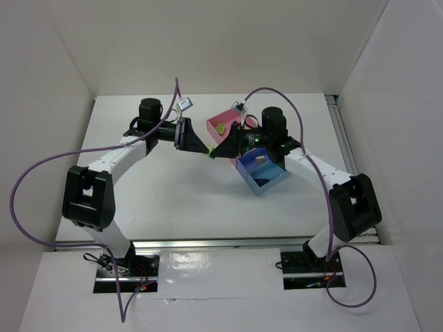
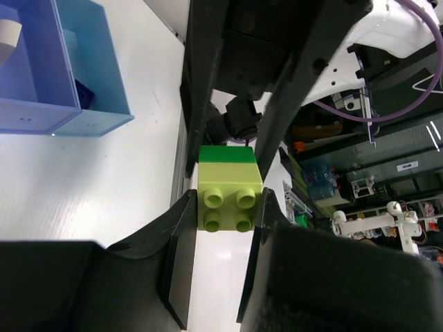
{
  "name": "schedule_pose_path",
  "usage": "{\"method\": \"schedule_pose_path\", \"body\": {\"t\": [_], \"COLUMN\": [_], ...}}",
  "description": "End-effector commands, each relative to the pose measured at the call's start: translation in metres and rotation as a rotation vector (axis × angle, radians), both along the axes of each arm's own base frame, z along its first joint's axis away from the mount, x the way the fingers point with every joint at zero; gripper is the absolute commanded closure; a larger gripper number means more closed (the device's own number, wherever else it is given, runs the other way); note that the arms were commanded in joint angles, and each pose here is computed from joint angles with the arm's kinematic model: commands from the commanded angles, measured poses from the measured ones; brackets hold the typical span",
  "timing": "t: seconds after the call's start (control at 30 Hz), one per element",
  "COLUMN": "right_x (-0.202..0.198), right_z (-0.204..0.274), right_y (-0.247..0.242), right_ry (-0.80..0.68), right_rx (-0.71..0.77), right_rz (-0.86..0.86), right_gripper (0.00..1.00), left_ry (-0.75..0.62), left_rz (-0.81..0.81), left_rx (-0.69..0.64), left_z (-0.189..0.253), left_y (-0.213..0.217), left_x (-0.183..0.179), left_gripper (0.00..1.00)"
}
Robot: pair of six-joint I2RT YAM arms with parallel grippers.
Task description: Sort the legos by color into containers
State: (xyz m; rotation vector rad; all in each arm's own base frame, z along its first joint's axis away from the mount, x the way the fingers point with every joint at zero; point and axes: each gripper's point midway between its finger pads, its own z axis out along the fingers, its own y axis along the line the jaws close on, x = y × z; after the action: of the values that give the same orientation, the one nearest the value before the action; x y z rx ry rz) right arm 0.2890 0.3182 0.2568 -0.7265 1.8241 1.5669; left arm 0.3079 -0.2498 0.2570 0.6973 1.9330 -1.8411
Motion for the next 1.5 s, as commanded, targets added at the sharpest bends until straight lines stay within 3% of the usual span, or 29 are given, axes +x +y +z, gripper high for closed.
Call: {"method": "schedule_pose_path", "body": {"t": [0.0, 0.07, 0.33, 0.47, 0.57, 0.73, 0.8, 0.9, 0.97, 1.1, 1.17, 1.27, 1.47], "right_x": [0.004, 0.008, 0.027, 0.040, 0.065, 0.104, 0.109, 0.112, 0.115, 0.124, 0.130, 0.142, 0.171], "right_z": [0.023, 0.012, -0.037, -0.035, -0.045, -0.061, -0.059, -0.064, -0.059, -0.068, -0.077, -0.079, -0.097], "right_y": [0.006, 0.004, -0.046, -0.074, -0.100, -0.154, -0.163, -0.176, -0.181, -0.183, -0.181, -0.179, -0.168], "right_ry": [-0.086, -0.066, 0.019, 0.016, 0.049, 0.112, 0.114, 0.116, 0.106, 0.110, 0.120, 0.110, 0.108], "right_rx": [0.034, -0.005, -0.183, -0.208, -0.269, -0.422, -0.433, -0.474, -0.479, -0.513, -0.526, -0.519, -0.562], "right_rz": [0.008, -0.023, -0.221, -0.360, -0.562, -0.959, -1.022, -1.088, -1.119, -1.131, -1.128, -1.140, -1.124], "right_gripper": [0.58, 0.70, 0.74, 0.74, 0.74, 0.74, 0.74, 0.72, 0.72, 0.71, 0.71, 0.69, 0.62], "left_ry": [-0.098, -0.079, -0.036, 0.013, 0.027, 0.183, 0.167, 0.246, 0.242, 0.274, 0.265, 0.233, 0.201], "left_rz": [-0.044, -0.044, 0.068, 0.131, 0.243, 0.466, 0.487, 0.541, 0.581, 0.560, 0.536, 0.482, 0.439], "left_rx": [-0.034, -0.030, -0.015, 0.001, 0.060, 0.273, 0.295, 0.374, 0.377, 0.404, 0.404, 0.355, 0.330], "left_z": [0.017, 0.016, 0.012, 0.002, 0.003, -0.063, -0.057, -0.098, -0.095, -0.107, -0.107, -0.083, -0.054], "left_y": [0.000, 0.001, 0.008, 0.004, -0.011, -0.038, -0.055, -0.060, -0.062, -0.069, -0.075, -0.078, -0.073], "left_x": [-0.008, -0.009, 0.014, 0.036, 0.070, 0.144, 0.165, 0.188, 0.206, 0.221, 0.218, 0.205, 0.179], "left_gripper": [1.00, 1.00, 1.00, 1.00, 1.00, 1.00, 1.00, 1.00, 1.00, 0.40, 0.14, 0.00, 0.00]}}
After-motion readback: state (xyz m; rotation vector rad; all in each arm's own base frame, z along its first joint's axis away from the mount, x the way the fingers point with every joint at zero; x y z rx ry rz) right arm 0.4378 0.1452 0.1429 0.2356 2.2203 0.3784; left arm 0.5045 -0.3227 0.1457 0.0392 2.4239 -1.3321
